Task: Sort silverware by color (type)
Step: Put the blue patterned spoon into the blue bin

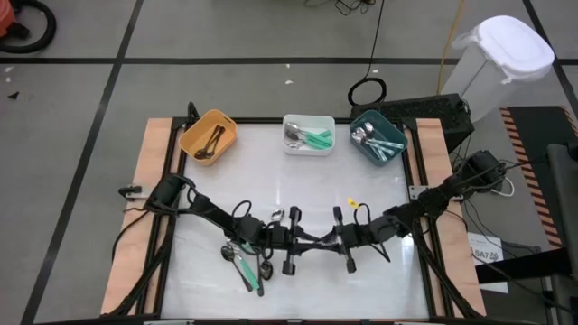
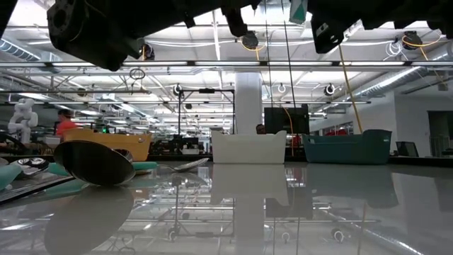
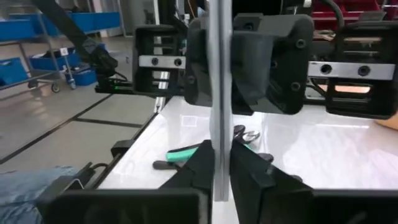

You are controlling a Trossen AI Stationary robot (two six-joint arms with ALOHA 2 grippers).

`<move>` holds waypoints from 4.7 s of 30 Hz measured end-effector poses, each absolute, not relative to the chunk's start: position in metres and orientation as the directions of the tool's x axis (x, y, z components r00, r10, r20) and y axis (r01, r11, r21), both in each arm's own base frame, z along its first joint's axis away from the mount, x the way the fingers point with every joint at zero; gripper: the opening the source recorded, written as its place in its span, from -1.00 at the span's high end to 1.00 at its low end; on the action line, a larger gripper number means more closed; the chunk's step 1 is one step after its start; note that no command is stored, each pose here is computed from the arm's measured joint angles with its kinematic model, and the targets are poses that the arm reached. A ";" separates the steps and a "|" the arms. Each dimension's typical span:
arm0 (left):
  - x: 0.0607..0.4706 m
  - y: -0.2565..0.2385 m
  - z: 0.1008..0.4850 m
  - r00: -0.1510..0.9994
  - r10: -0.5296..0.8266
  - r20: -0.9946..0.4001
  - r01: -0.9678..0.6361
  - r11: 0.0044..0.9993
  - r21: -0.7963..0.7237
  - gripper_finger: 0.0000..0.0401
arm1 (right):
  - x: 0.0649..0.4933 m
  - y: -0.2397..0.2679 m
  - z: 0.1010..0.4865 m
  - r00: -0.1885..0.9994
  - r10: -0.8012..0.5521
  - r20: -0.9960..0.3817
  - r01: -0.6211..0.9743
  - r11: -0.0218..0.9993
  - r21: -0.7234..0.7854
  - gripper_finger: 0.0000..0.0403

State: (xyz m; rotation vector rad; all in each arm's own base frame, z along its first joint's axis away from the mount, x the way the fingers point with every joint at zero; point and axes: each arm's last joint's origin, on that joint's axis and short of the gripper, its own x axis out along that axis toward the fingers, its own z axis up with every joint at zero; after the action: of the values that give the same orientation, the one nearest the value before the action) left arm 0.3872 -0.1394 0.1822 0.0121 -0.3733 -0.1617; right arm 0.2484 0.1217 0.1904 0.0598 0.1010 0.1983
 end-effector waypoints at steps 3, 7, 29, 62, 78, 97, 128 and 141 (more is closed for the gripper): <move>0.388 -0.139 0.180 0.936 -0.100 0.336 0.105 0.994 0.005 0.76 | 0.247 0.122 0.190 0.975 0.197 -0.106 -0.191 0.979 0.066 0.89; 0.390 -0.138 0.174 0.959 -0.070 0.275 0.072 0.997 0.002 0.54 | 0.244 0.120 0.195 0.982 0.154 -0.112 -0.144 0.985 0.099 0.84; 0.383 -0.131 0.194 0.979 0.200 0.030 -0.199 0.980 -0.032 0.08 | 0.204 0.111 0.184 0.856 -0.428 -0.288 0.405 0.904 -0.139 0.87; 0.408 -0.131 0.224 0.886 0.464 -0.026 -0.461 0.884 0.072 0.08 | 0.250 0.120 0.166 0.820 -0.522 -0.237 0.474 0.849 -0.233 0.87; 0.407 -0.134 0.223 0.885 0.464 -0.030 -0.454 0.876 0.164 0.91 | 0.250 0.120 0.165 0.817 -0.522 -0.247 0.450 0.844 -0.292 0.81; 0.410 -0.150 0.229 0.975 -0.223 -0.002 0.215 0.939 0.269 0.90 | 0.227 0.129 0.194 0.871 0.144 -0.470 -0.125 0.990 0.072 0.13; 0.407 -0.159 0.227 0.950 -0.309 -0.034 0.302 0.892 0.336 0.90 | 0.219 0.132 0.202 0.807 0.339 -0.484 -0.337 0.937 0.094 0.75; 0.402 -0.149 0.222 0.972 -0.132 -0.197 0.180 0.952 0.246 0.29 | 0.203 0.122 0.224 0.878 0.194 -0.438 -0.215 0.977 0.002 0.75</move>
State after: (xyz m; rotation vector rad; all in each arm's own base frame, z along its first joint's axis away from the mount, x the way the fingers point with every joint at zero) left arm 0.4018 -0.1494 0.2224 0.2662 0.1794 -0.1593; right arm 0.2026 0.1223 0.2238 -0.0475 0.4518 0.2134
